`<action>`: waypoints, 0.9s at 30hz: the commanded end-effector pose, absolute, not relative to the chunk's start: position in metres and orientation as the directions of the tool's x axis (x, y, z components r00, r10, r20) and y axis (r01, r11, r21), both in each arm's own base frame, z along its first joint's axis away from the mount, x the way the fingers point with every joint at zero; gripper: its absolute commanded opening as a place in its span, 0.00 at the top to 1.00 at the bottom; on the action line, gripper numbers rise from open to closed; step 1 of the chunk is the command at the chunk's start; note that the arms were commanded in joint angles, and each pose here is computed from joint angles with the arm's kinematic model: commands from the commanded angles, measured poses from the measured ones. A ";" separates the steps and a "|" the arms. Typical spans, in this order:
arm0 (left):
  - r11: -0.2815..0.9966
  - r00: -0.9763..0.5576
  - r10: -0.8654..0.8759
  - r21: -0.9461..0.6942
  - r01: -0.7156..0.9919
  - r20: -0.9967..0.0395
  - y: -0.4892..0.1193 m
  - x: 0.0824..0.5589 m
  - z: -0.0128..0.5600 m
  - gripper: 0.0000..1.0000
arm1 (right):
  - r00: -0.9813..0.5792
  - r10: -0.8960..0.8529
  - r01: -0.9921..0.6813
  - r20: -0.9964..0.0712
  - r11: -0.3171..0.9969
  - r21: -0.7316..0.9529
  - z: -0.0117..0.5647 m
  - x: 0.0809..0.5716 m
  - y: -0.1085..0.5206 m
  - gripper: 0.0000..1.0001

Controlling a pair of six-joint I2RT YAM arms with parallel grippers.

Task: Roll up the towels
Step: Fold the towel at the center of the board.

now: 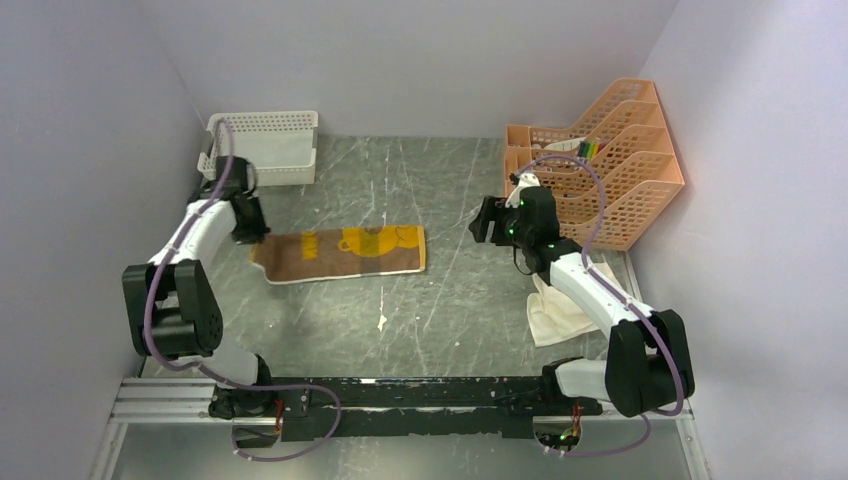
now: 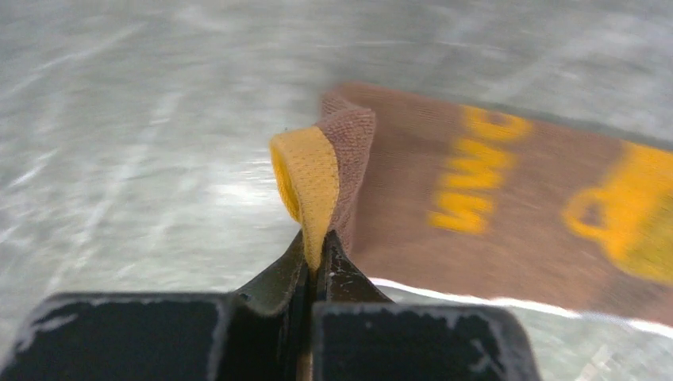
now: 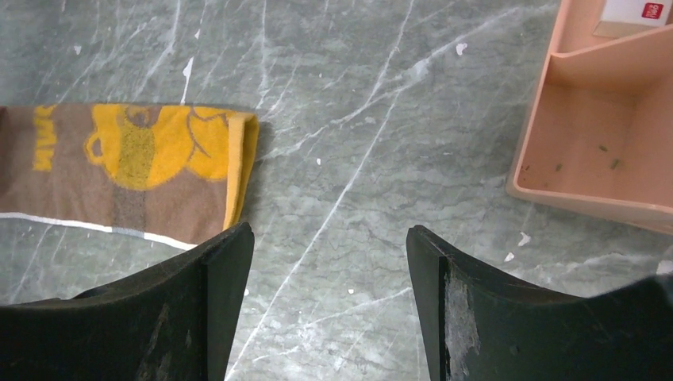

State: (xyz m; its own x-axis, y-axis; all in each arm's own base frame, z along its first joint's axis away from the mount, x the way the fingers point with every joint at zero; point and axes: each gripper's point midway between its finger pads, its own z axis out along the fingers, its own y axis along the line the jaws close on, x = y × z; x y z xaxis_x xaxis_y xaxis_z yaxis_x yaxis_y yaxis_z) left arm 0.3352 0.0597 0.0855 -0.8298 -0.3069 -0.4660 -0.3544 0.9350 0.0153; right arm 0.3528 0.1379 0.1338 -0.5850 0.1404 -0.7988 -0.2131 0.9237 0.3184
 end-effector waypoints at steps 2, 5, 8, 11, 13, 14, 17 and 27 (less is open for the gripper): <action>0.976 -0.872 -0.199 -0.167 -0.137 -0.447 -0.059 0.362 0.097 0.93 | -0.586 0.132 -0.248 -0.799 0.910 0.333 0.142 0.356 0.148 0.29; 0.970 -0.887 -0.161 -0.236 -0.061 -0.433 -0.116 0.372 0.097 0.93 | -0.591 0.126 -0.249 -0.797 0.911 0.329 0.141 0.353 0.148 0.29; 0.964 -0.904 -0.103 -0.267 0.013 -0.414 -0.165 0.375 0.090 0.93 | -0.600 0.115 -0.246 -0.792 0.915 0.320 0.138 0.350 0.145 0.29; 0.955 -0.923 -0.041 -0.286 0.076 -0.382 -0.211 0.375 0.075 0.93 | -0.610 0.102 -0.246 -0.786 0.918 0.310 0.134 0.348 0.144 0.29; 0.952 -0.930 -0.005 -0.288 0.109 -0.368 -0.234 0.375 0.067 0.93 | -0.615 0.096 -0.246 -0.782 0.919 0.307 0.132 0.346 0.144 0.29; 0.950 -0.933 0.008 -0.288 0.120 -0.361 -0.244 0.374 0.064 0.93 | -0.617 0.093 -0.247 -0.781 0.920 0.305 0.131 0.346 0.143 0.29; 0.946 -0.938 0.037 -0.291 0.145 -0.345 -0.266 0.374 0.054 0.93 | -0.620 0.089 -0.250 -0.779 0.920 0.303 0.130 0.344 0.143 0.29; 0.921 -0.942 0.059 -0.345 0.179 -0.331 -0.310 0.375 0.047 0.93 | -0.645 0.077 -0.258 -0.760 0.914 0.312 0.119 0.340 0.146 0.29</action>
